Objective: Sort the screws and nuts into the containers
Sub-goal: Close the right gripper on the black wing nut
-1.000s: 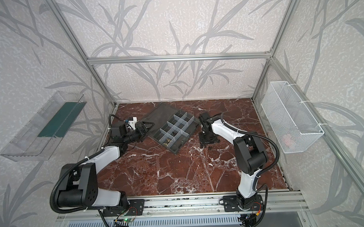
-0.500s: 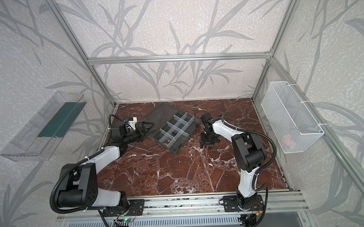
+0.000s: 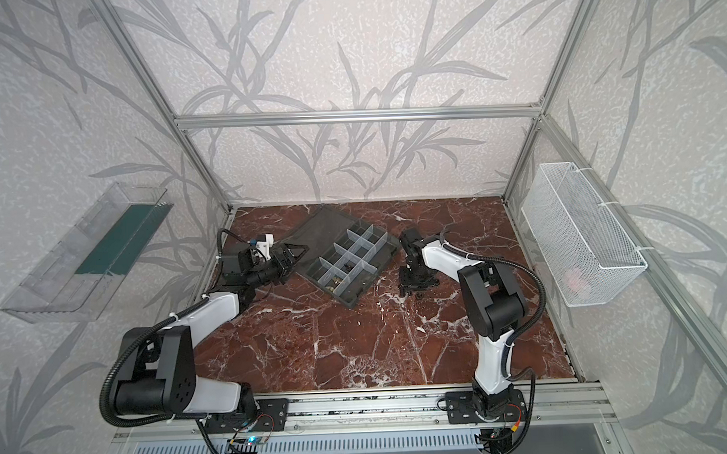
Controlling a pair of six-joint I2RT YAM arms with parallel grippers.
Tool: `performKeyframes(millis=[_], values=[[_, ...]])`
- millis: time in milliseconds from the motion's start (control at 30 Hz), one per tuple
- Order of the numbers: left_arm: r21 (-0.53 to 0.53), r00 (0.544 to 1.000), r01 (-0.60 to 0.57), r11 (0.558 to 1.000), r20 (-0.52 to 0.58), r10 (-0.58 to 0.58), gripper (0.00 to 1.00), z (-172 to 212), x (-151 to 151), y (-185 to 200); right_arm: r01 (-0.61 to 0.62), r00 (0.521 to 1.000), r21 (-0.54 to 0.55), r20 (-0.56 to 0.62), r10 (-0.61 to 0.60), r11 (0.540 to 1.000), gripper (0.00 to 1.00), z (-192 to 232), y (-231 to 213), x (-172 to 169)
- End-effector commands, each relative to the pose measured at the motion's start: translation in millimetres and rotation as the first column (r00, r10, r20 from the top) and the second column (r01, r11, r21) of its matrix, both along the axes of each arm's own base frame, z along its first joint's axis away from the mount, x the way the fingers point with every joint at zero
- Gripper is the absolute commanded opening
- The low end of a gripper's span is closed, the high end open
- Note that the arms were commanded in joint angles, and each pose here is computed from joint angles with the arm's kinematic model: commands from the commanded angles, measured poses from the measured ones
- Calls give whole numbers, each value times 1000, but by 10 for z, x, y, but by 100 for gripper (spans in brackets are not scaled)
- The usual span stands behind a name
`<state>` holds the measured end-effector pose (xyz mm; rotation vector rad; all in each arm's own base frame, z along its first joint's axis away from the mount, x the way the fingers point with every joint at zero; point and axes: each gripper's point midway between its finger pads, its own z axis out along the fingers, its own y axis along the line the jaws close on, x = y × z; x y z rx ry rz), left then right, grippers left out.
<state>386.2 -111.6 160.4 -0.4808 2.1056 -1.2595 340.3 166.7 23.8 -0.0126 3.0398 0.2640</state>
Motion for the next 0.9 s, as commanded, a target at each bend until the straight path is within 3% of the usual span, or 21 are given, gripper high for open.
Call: performKeyframes(millis=[0, 567, 867], values=[[-8, 1000, 12, 1000, 1, -12, 100, -7, 8, -30, 14, 1000, -11, -27, -14, 1000, 26, -93, -26, -38], [-7, 1000, 12, 1000, 3, -12, 99, -8, -1, -29, 2, 999, -33, -42, -3, 999, 22, -263, -35, -3], [-5, 1000, 10, 1000, 6, -10, 100, -2, -4, -23, -47, 999, -27, 23, 47, 999, 1, -130, -36, 45]])
